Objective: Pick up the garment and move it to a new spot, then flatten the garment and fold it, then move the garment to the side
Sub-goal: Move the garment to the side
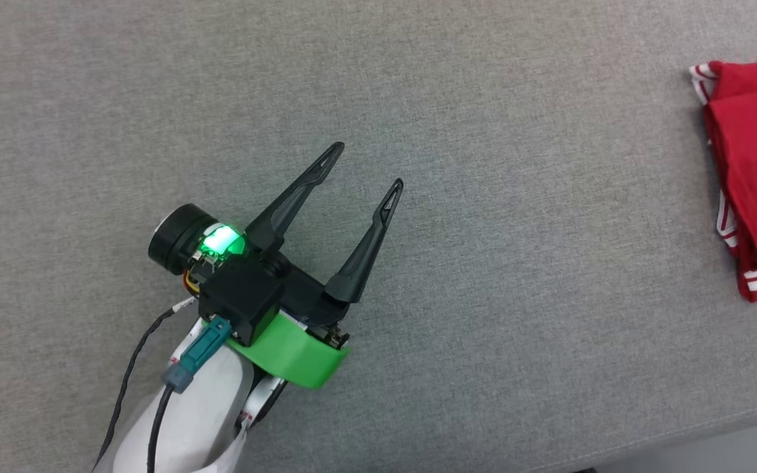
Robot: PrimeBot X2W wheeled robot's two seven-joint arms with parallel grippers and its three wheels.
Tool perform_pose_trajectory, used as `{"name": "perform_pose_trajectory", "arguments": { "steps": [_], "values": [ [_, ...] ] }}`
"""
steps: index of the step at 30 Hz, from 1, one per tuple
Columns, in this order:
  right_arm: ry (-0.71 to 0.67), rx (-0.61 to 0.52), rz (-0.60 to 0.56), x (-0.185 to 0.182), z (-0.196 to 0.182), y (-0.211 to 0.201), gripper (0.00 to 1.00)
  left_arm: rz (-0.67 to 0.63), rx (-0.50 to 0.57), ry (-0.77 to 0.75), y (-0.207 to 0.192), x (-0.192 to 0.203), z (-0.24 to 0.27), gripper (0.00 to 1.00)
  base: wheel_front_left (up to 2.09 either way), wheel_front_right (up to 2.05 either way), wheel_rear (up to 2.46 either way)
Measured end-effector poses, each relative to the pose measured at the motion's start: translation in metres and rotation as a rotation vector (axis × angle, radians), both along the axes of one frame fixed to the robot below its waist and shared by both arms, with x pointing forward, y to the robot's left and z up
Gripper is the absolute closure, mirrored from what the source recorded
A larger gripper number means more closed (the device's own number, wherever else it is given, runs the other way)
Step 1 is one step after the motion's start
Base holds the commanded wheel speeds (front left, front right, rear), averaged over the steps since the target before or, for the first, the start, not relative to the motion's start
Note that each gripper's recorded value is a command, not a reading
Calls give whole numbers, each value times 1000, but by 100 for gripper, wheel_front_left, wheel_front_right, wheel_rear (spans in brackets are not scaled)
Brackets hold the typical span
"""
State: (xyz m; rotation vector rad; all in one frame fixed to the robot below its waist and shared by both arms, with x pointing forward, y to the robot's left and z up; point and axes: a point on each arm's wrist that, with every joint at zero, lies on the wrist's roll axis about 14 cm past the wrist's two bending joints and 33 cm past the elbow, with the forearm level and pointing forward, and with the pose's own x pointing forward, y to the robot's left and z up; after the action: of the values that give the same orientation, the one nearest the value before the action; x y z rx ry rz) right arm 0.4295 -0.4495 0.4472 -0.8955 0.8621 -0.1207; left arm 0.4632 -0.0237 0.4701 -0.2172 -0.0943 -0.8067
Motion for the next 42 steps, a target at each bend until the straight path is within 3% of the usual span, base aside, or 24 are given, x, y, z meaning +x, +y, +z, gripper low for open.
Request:
{"name": "perform_pose_trajectory", "arguments": {
  "steps": [13,14,15,16,23,29,36,42],
  "values": [
    [-19,-83,-148,3,-11,-58,100,-21,-28,41,-5,12,-28,0,0,0,0],
    [-25,-80,-149,5,-12,-59,71,-17,-26,40,-3,12,-28,0,0,0,0],
    [-31,-82,-145,7,-12,-60,16,-14,-25,40,-2,12,-28,0,0,0,0],
    [-43,-81,-139,11,-12,-60,0,-9,-23,40,-1,12,-28,0,0,0,0],
    [-112,-72,-97,23,-1,-57,0,21,-33,23,2,12,-12,0,0,0,0],
    [-259,2,-6,49,26,-26,0,103,-52,24,17,14,7,0,0,0,0],
    [-478,166,138,76,69,40,0,236,-37,53,53,2,19,0,0,0,0],
    [-688,414,222,79,103,107,0,372,-37,42,93,-11,36,0,0,0,0]
  ]
}}
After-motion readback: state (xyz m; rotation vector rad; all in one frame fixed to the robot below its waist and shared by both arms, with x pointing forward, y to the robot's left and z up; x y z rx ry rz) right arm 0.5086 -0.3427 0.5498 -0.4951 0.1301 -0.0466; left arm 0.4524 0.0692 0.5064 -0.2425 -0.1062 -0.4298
